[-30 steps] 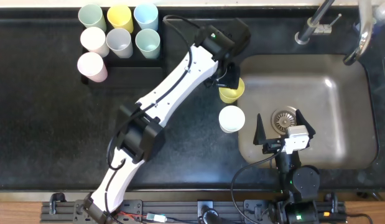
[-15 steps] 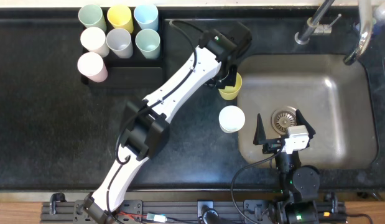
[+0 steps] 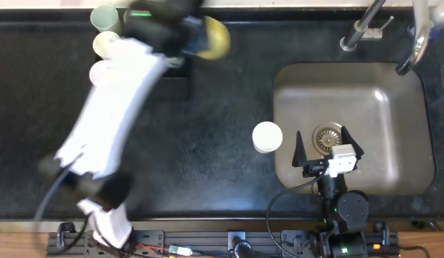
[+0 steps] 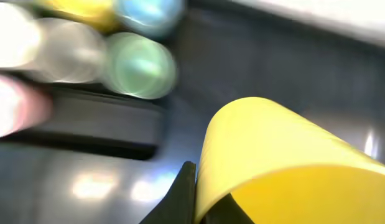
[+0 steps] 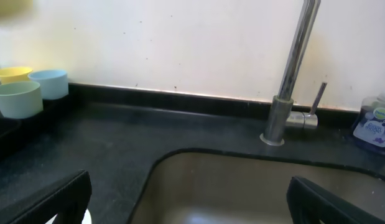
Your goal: Store Cups
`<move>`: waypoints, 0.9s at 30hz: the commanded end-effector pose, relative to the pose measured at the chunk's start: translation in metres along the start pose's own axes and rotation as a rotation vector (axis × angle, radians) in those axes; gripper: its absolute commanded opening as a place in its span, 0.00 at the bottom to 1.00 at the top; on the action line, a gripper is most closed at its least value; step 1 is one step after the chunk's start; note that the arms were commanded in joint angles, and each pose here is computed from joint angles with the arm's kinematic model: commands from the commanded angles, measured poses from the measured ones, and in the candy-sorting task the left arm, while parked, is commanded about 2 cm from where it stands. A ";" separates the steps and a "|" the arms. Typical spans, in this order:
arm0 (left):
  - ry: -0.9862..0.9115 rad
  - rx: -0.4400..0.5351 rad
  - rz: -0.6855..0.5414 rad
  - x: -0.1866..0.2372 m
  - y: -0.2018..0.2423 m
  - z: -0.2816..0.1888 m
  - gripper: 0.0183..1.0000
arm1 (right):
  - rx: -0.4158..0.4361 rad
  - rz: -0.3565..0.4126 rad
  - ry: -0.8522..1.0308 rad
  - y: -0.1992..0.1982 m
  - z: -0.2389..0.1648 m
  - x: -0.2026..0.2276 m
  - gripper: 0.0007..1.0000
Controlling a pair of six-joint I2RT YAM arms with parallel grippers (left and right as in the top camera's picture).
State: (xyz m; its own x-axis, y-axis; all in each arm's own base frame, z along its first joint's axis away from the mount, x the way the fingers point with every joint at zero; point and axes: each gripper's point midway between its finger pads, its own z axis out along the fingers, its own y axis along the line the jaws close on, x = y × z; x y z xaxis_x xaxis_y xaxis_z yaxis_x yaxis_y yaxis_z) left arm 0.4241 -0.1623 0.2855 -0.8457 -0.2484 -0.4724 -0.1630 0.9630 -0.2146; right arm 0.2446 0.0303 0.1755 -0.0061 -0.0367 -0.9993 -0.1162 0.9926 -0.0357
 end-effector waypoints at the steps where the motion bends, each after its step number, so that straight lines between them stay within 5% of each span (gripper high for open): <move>1: -0.064 -0.193 -0.644 -0.004 0.100 -0.019 0.02 | -0.012 0.005 0.000 0.003 0.000 0.003 1.00; 4: -0.039 -0.261 -1.020 0.020 0.140 -0.019 0.02 | -0.013 0.005 0.000 0.003 0.000 0.003 1.00; 7: -0.020 -0.307 -1.117 0.032 0.164 -0.003 0.02 | -0.012 0.005 0.000 0.003 0.000 0.003 1.00; 27: 0.150 -0.464 -1.136 0.066 0.189 0.098 0.02 | -0.013 0.005 0.000 0.003 0.000 0.003 1.00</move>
State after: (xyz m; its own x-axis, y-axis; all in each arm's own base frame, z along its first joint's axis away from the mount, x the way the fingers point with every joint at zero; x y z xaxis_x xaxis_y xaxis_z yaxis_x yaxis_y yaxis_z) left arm 0.3862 -0.0069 0.1421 -0.1756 -0.9758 -0.1305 -0.9740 0.1915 -0.1209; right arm 0.2446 0.0303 0.1754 -0.0065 -0.0367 -0.9993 -0.1162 0.9926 -0.0357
